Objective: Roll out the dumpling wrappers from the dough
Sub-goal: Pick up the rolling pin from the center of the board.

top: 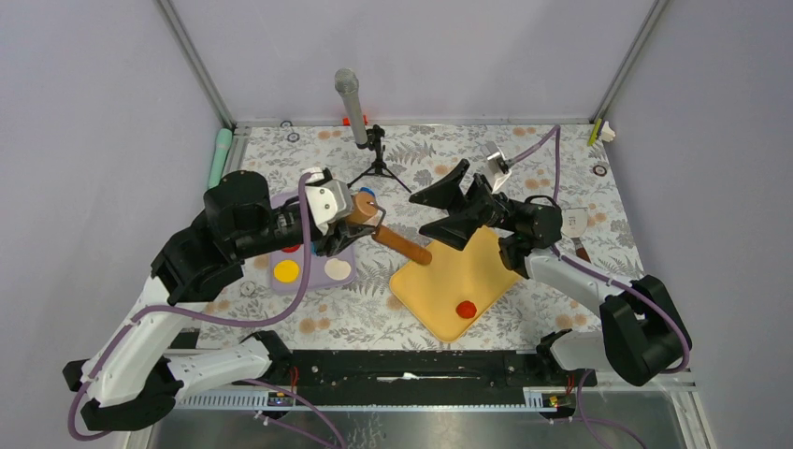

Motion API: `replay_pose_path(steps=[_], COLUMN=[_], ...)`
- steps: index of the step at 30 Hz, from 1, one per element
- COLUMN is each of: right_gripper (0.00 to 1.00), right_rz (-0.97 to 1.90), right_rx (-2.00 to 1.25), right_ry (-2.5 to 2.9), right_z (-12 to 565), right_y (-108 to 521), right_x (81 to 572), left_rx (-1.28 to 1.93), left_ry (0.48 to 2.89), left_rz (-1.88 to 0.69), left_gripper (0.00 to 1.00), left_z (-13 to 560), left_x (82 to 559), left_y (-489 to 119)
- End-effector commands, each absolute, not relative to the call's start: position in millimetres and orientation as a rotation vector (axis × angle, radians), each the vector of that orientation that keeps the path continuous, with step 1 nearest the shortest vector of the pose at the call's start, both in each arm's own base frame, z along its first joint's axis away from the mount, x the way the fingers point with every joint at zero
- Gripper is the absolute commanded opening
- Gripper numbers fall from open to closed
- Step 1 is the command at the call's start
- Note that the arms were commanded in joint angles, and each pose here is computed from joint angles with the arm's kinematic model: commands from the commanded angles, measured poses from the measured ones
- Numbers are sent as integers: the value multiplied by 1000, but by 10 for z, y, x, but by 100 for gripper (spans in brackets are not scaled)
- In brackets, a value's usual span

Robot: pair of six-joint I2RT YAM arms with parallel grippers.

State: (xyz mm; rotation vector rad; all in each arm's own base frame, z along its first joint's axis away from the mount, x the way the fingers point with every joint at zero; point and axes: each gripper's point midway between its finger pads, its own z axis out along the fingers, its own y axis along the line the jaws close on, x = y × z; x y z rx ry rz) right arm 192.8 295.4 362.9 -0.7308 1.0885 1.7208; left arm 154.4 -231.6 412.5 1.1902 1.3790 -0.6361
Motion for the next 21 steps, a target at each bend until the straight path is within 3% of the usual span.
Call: replay_pose_path(steps=[1,21], right_gripper=[100,96], right_rz=[1674,1714], right_rx=[-845,-866], right_ry=[818,833], right_z=[4008,3839], right_y=[2883,2996], right_x=[1666,1510], left_rx=[1163,1142], left_ry=[1250,1279], left_rz=[-667,-693], left_gripper=[0,0], left_z=[4500,4546], left_x=[1498,1563], left_y=[-2373,-2446])
